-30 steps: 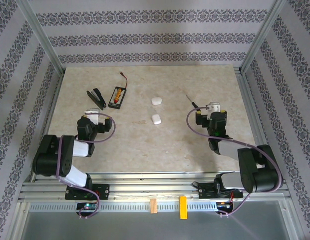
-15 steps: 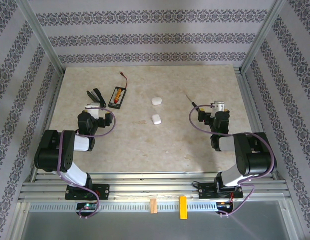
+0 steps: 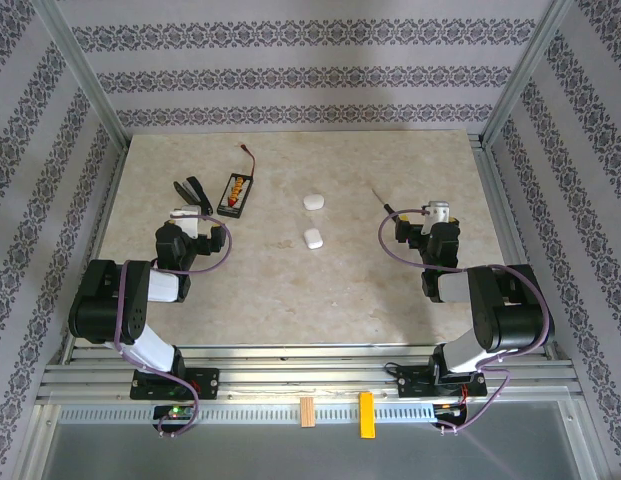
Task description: Insert wireless bluetooth earbuds into charging case
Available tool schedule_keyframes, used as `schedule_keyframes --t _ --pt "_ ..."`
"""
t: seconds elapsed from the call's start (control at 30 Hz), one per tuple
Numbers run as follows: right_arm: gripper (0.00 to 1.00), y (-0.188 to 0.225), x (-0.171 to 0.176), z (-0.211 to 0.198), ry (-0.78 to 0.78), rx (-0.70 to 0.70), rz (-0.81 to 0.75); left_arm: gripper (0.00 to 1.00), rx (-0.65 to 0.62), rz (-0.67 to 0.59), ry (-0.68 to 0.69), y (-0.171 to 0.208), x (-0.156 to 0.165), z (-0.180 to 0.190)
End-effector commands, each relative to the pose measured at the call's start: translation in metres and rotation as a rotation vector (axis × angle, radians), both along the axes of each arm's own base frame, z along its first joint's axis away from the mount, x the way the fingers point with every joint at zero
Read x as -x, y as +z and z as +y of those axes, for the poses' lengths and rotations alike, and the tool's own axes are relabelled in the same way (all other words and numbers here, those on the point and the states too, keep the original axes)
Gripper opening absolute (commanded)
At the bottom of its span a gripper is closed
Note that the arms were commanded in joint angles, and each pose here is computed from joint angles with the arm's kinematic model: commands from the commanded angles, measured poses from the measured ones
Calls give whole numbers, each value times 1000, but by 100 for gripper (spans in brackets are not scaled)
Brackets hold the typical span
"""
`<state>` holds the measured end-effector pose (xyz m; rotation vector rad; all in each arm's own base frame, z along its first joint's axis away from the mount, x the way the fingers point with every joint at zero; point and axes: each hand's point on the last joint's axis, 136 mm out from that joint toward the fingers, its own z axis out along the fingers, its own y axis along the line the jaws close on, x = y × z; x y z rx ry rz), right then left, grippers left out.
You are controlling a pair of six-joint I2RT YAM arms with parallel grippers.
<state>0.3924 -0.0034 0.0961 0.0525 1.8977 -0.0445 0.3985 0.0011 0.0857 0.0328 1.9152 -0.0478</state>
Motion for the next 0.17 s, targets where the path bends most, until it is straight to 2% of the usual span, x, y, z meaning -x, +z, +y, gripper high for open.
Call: schedule_keyframes --t 0.0,0.13 --pt "98 11 -6 3 21 -20 -41 99 13 -4 -8 2 -2 -1" --pt "98 11 -6 4 22 -19 -40 99 13 -4 -8 2 -2 -1"
